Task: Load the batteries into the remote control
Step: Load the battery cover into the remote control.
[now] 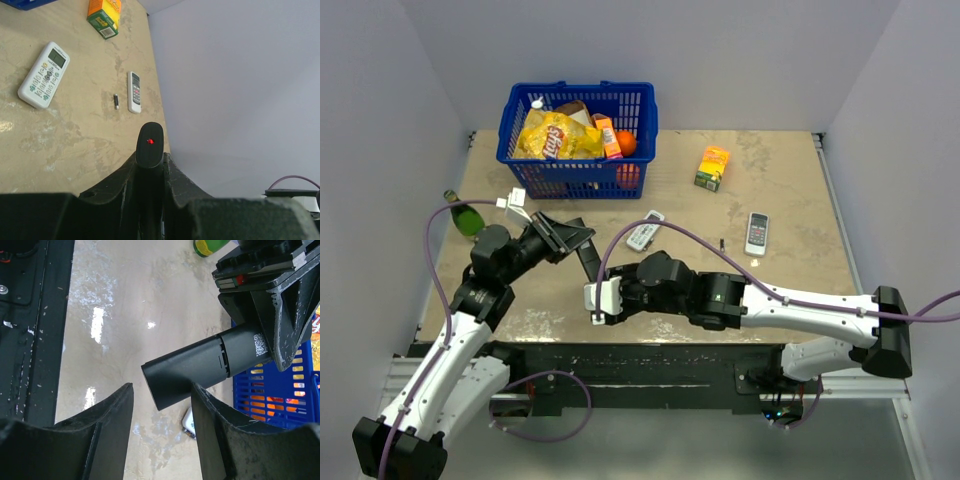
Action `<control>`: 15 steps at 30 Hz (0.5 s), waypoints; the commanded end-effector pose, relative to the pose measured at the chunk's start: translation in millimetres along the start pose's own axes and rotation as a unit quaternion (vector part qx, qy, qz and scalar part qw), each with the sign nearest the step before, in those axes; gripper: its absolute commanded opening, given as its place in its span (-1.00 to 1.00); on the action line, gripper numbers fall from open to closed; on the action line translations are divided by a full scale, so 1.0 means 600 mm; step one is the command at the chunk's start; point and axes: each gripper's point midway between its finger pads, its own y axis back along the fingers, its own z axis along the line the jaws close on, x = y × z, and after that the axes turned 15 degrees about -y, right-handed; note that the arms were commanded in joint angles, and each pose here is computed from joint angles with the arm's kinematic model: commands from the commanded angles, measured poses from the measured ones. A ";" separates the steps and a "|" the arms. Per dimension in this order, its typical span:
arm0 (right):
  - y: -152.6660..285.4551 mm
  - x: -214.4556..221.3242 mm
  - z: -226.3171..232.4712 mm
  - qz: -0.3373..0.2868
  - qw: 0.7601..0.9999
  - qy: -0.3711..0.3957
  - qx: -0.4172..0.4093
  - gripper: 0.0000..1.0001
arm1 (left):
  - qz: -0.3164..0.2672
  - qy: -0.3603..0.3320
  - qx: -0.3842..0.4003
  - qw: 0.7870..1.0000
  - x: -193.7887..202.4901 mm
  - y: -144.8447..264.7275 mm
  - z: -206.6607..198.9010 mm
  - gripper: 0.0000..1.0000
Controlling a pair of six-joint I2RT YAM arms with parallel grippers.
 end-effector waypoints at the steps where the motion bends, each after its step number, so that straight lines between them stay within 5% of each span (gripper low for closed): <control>1: 0.003 -0.044 -0.018 -0.034 0.999 0.005 0.005 0.02 | -0.017 -0.020 0.038 0.999 -0.023 0.004 -0.035 -1.00; 15: -0.010 -0.036 -0.018 -0.024 1.000 0.001 0.007 -0.10 | -0.018 -0.006 0.052 0.998 -0.019 0.010 -0.043 -1.00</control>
